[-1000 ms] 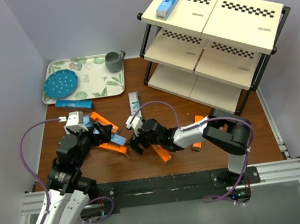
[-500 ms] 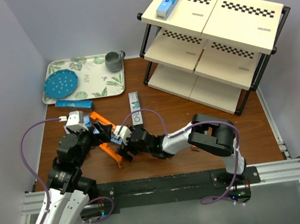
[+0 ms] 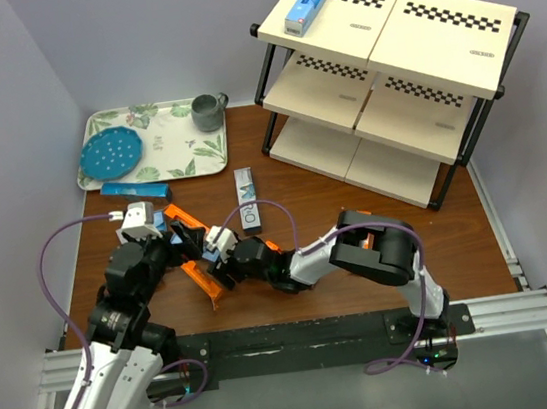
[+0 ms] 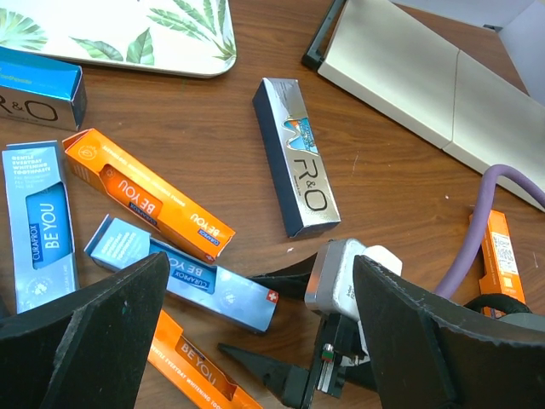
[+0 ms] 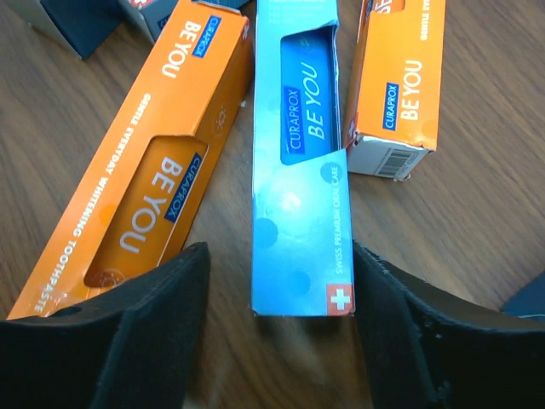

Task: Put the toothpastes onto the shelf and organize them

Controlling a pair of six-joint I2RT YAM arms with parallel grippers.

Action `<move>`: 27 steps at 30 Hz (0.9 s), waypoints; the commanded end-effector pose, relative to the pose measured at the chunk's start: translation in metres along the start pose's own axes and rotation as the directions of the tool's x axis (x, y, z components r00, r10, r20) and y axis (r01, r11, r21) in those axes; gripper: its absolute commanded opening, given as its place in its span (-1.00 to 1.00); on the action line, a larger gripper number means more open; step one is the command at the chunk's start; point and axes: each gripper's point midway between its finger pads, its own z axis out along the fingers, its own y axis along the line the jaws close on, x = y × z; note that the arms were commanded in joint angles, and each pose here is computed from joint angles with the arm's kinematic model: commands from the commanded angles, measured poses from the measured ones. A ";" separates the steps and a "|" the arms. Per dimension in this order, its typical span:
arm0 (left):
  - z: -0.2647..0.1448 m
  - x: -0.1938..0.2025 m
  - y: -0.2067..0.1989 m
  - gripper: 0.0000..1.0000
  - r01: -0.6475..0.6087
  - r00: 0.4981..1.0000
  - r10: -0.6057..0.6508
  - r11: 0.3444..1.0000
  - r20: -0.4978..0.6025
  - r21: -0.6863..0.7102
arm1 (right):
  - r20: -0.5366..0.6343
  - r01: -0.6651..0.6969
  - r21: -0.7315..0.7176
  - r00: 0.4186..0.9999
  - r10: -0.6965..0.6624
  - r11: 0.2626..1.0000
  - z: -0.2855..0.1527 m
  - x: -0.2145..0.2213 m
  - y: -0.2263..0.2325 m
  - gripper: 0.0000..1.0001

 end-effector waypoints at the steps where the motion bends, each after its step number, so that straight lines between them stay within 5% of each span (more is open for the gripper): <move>1: 0.003 -0.005 -0.003 0.88 -0.007 1.000 0.007 1.000 0.017 0.010 | 0.001 -0.047 0.009 0.999 0.047 0.999 0.004 0.015 -0.002 0.32; 16: 0.004 -0.004 -0.005 0.87 -0.014 1.000 0.014 1.000 0.011 0.024 | 0.020 -0.064 -0.043 0.998 0.065 0.997 -0.029 -0.014 0.003 -0.42; 27: -0.012 -0.024 -0.007 0.88 -0.001 0.993 -0.002 0.999 0.117 0.032 | -0.032 -0.078 0.074 0.996 0.081 0.994 -0.110 -0.074 -0.024 -0.60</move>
